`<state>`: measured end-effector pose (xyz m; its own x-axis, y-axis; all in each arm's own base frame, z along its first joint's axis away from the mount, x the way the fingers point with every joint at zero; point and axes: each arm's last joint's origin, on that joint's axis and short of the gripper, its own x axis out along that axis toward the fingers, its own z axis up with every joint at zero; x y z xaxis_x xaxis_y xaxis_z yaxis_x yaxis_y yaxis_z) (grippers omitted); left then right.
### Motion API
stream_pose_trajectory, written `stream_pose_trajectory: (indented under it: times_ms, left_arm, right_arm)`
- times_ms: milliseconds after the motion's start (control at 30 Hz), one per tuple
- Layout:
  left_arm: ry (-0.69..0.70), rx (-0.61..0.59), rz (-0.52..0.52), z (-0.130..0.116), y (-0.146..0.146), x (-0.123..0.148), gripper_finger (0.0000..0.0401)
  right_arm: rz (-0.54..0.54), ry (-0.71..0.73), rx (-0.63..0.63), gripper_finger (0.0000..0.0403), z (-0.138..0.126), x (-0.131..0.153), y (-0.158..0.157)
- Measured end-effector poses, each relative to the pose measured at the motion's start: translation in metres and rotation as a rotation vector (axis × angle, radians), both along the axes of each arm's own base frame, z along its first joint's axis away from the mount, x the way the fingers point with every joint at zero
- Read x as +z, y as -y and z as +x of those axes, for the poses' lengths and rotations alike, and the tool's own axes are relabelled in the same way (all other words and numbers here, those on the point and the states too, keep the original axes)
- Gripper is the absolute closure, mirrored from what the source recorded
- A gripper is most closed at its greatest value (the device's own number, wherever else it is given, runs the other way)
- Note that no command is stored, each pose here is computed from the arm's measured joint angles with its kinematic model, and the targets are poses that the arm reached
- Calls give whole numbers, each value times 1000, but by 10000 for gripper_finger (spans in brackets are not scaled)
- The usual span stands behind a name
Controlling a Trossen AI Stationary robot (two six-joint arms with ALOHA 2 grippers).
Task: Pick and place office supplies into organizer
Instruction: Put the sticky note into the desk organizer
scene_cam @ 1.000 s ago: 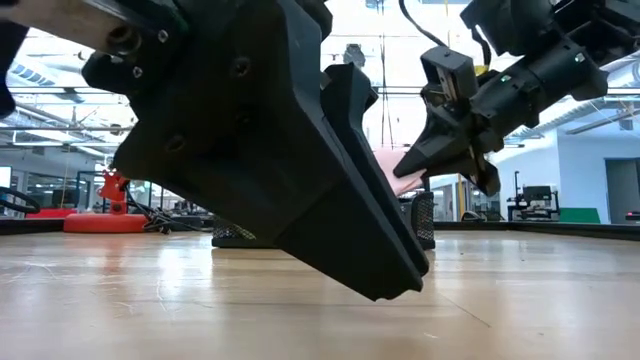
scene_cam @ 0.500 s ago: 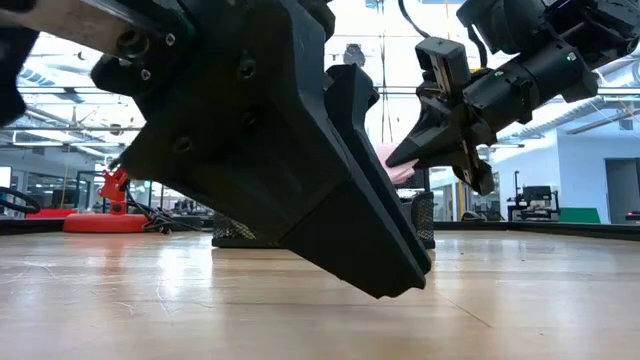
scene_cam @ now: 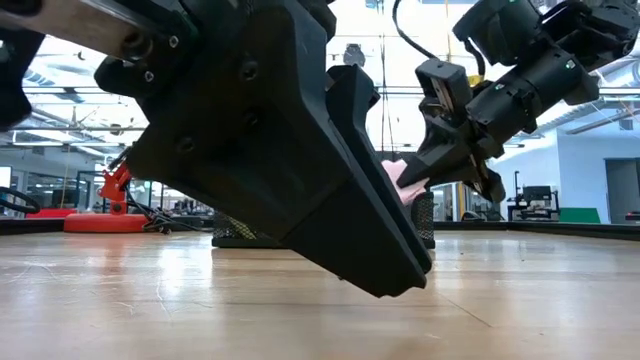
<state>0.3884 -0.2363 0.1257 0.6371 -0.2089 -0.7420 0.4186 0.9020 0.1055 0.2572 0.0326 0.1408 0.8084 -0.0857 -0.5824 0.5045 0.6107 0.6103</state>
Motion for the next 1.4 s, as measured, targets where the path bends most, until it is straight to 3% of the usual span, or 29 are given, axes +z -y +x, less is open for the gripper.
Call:
stream_pose_trajectory:
  times_ms: [633, 867, 1133, 1400]
  left_arm:
    - [-1, 3, -1, 1, -1, 0, 313]
    - [4, 10, 14, 2, -3, 0, 313]
    - [113, 62, 109, 6, -4, 4, 313]
    - [297, 59, 74, 18, -2, 21, 313]
  right_arm:
    - [31, 47, -10, 399, 3, 2, -2]
    - [-13, 45, 31, 399, 3, 1, -4]
    - [-5, 98, 172, 399, 3, 7, -24]
    - [-92, 146, 207, 399, -9, 28, -35]
